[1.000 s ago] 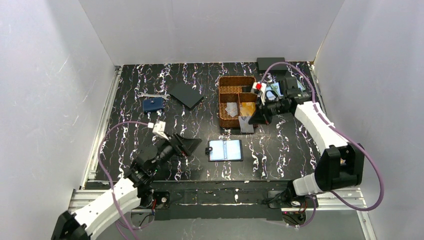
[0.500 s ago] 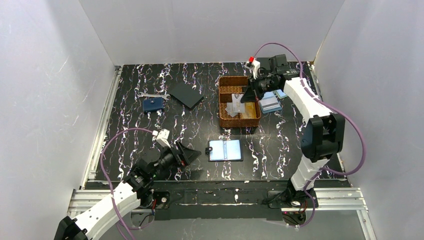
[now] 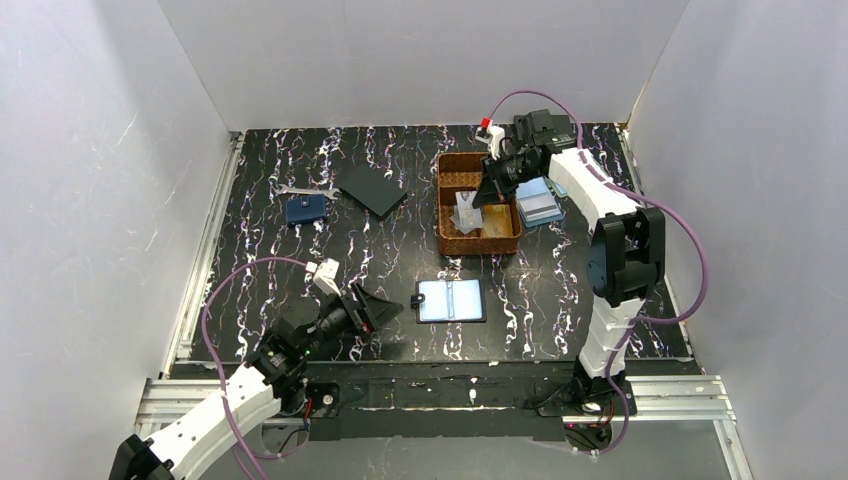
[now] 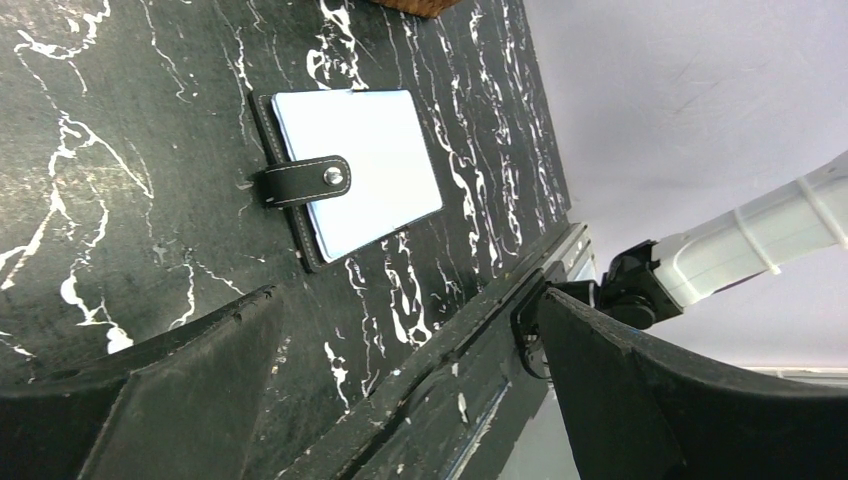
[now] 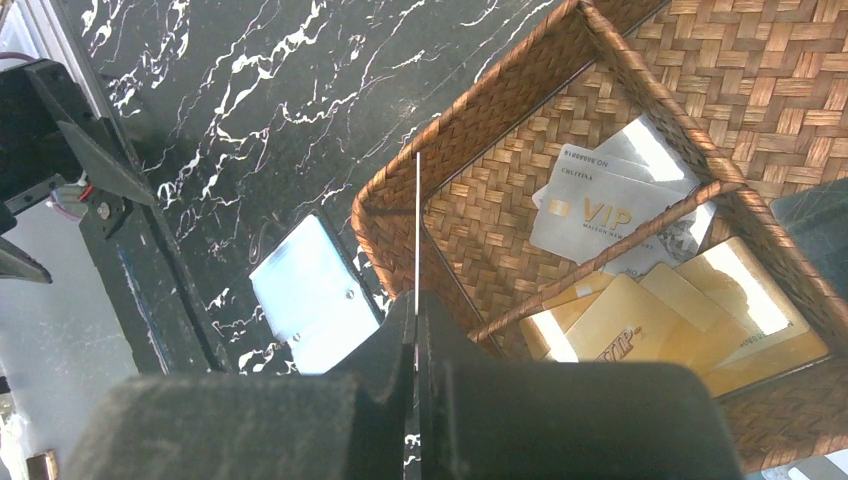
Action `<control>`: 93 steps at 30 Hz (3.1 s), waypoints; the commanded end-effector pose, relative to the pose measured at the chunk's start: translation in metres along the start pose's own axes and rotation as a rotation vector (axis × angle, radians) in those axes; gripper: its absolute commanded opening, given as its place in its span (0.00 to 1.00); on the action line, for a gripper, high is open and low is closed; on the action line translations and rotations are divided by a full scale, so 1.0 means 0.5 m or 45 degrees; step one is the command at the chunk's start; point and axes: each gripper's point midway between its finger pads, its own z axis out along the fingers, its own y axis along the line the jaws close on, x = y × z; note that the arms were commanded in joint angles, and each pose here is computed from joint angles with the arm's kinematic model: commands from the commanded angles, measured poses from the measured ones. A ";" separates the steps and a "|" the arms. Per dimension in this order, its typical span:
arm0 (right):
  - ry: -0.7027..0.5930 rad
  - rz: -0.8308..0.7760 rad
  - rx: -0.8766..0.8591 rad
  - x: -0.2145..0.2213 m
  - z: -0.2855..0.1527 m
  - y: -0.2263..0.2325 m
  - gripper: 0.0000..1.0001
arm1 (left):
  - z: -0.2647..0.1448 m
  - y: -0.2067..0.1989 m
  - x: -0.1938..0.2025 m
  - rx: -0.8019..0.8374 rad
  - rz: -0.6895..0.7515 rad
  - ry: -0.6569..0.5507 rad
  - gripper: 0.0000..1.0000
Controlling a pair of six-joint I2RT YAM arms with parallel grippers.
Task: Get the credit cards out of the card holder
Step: Place the credit card in the storage box, then reset both arms
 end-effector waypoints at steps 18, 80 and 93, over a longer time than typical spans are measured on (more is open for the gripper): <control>-0.020 -0.075 0.055 -0.031 -0.020 0.000 0.01 | 0.022 0.068 0.035 -0.178 0.056 0.130 0.98; -0.635 -0.329 0.559 0.074 -0.360 0.116 0.98 | -0.007 -0.061 -0.062 0.003 -0.065 -0.063 0.98; -0.823 -0.190 0.559 0.046 -0.455 0.265 0.98 | -0.175 -0.214 -0.216 -0.290 0.374 -0.012 0.98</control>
